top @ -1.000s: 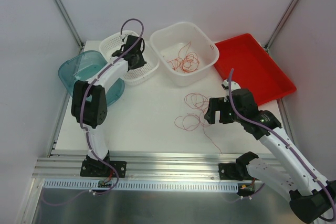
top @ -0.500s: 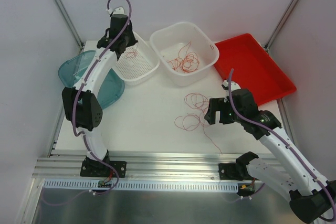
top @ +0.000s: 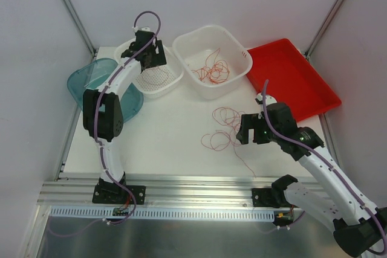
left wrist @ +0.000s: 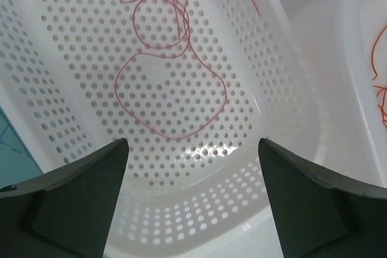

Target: Untangle the cables

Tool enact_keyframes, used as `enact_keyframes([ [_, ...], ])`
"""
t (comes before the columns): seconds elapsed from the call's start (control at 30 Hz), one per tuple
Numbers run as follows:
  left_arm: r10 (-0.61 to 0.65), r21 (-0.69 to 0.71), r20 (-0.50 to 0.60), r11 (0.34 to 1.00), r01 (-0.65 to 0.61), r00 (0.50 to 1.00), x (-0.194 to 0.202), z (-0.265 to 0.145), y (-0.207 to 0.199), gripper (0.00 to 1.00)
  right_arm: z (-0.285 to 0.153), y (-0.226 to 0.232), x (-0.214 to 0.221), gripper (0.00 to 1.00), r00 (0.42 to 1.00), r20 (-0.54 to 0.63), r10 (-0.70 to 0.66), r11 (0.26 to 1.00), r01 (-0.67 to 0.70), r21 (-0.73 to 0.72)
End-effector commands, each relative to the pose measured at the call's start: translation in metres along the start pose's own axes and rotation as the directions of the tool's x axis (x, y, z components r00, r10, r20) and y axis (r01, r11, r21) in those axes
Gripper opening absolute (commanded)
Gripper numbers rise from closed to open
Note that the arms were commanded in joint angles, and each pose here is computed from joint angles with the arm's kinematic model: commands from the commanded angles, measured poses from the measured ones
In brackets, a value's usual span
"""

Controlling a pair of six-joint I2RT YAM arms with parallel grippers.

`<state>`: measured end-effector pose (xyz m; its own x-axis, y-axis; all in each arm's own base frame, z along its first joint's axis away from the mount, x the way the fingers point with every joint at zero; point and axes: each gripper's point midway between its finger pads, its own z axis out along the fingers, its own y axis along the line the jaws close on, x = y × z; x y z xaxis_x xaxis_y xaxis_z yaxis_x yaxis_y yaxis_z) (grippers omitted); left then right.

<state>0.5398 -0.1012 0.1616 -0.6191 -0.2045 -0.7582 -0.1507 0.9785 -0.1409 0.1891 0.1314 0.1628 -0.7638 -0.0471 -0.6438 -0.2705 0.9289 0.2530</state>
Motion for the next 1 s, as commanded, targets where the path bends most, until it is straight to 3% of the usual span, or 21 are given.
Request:
enact_keyframes([
  [0.0,-0.023,0.079,0.126,0.997,0.013,0.992,-0.043,-0.067,-0.010,0.91,0.002,0.001,-0.003,1.00,1.000,0.007,0.012,1.000,-0.012,0.006],
  [0.1,-0.024,0.121,0.129,0.993,0.009,0.991,-0.033,-0.098,-0.015,0.99,0.007,0.001,-0.004,0.99,1.000,-0.001,0.020,1.000,-0.020,0.010],
  [0.3,0.014,0.235,0.093,0.971,-0.036,0.996,0.016,-0.151,-0.039,0.99,0.017,-0.006,-0.003,1.00,0.999,-0.011,0.036,0.998,-0.036,0.057],
  [0.57,0.167,0.471,-0.093,0.876,-0.105,0.982,0.141,-0.199,-0.097,0.99,0.054,-0.009,0.020,0.87,0.991,-0.107,0.081,0.994,-0.072,0.080],
  [0.7,0.255,0.500,-0.177,0.855,-0.136,0.951,0.199,-0.205,-0.102,0.99,0.072,-0.014,0.033,0.83,0.984,-0.149,0.100,0.991,-0.086,0.102],
  [0.97,0.219,0.450,-0.317,0.891,-0.058,0.923,0.263,-0.206,-0.080,0.99,0.107,-0.021,0.048,0.76,0.967,-0.212,0.141,0.982,-0.109,0.155],
])
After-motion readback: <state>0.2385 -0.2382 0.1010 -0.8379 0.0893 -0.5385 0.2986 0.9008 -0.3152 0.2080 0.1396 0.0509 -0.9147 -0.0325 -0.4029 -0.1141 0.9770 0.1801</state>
